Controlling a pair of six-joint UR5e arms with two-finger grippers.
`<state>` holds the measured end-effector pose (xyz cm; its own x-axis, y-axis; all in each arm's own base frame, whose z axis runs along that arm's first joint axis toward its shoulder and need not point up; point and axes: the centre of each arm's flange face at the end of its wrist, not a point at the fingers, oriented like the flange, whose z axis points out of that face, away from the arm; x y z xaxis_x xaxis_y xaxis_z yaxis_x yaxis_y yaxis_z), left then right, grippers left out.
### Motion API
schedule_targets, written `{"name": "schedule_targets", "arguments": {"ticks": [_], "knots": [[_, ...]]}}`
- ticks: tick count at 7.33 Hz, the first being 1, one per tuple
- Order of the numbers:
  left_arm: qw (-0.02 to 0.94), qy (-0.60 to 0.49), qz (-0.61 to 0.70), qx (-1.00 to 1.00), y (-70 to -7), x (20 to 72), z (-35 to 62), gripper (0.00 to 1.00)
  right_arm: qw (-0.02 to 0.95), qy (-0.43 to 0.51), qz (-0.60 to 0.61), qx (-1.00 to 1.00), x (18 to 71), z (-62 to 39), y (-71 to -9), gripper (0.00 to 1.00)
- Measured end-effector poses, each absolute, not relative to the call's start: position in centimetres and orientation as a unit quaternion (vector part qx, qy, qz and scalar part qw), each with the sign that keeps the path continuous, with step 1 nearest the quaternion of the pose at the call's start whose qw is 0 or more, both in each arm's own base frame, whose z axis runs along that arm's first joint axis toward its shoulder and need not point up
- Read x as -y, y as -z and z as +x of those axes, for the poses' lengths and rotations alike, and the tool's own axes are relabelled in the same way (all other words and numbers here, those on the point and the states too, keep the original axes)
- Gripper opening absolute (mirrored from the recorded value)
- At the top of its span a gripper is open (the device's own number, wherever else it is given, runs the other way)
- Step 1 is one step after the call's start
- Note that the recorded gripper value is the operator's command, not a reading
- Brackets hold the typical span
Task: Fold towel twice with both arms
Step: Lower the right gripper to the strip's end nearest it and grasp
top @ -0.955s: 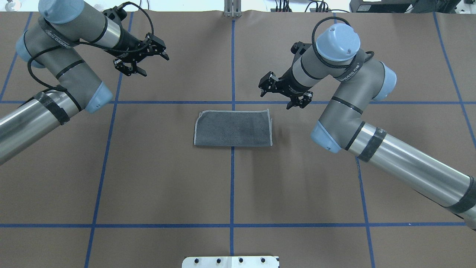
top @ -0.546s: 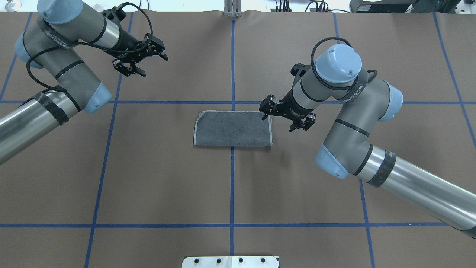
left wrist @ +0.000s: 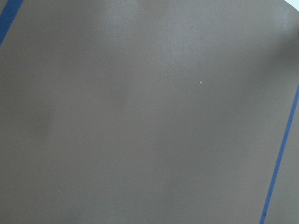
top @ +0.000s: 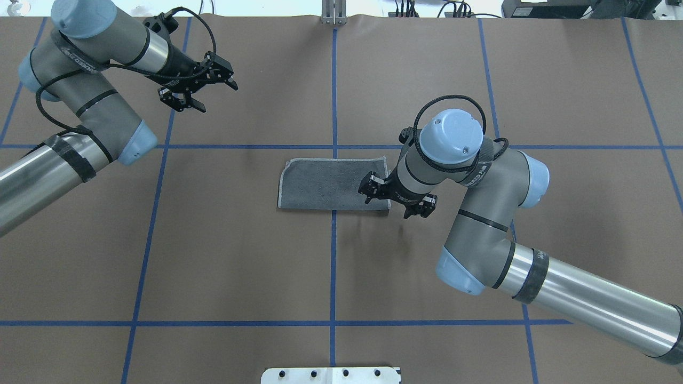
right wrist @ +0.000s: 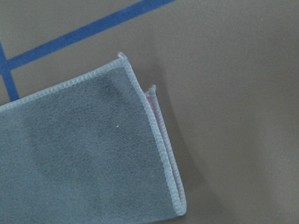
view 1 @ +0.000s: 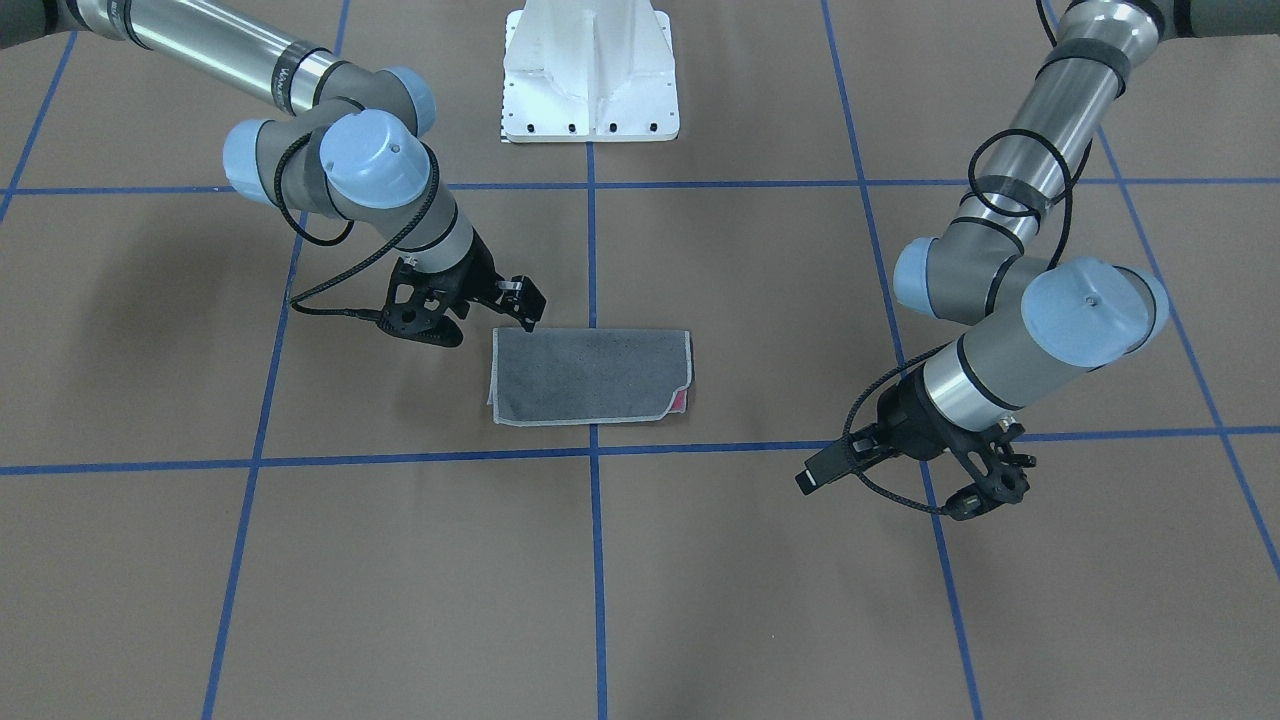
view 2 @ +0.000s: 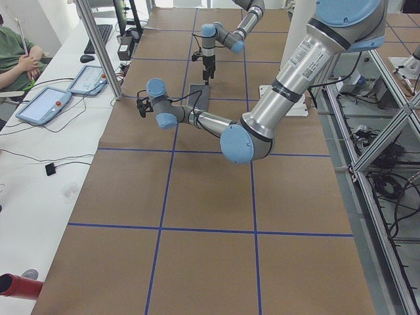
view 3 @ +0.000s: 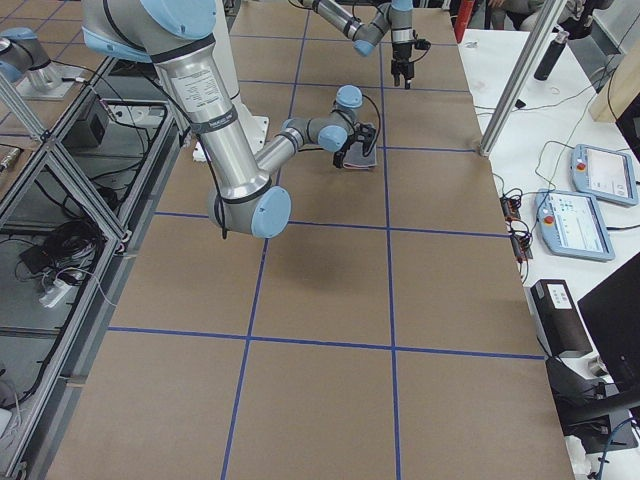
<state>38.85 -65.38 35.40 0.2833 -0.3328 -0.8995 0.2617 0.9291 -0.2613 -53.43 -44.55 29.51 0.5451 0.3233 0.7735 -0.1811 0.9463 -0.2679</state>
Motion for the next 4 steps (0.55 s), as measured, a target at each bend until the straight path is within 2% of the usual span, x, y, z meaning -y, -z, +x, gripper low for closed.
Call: {"name": "schedule_targets", "arguments": {"ticks": [1, 3, 4], "knots": [[0.801, 0.186, -0.031, -0.569, -35.49, 65.36, 38.84, 1.0, 0.877, -0.145, -0.078, 0.452, 44.49, -53.72, -29.82, 0.78], [0.801, 0.185, -0.031, -0.569, -35.59, 65.32, 38.85, 1.0, 0.88, -0.145, -0.071, 0.448, 44.83, -54.14, -30.42, 0.77], [0.801, 0.185, -0.032, -0.568, -35.68, 65.32, 38.85, 1.0, 0.882, -0.148, -0.062, 0.444, 45.37, -54.62, -30.54, 0.72]]}}
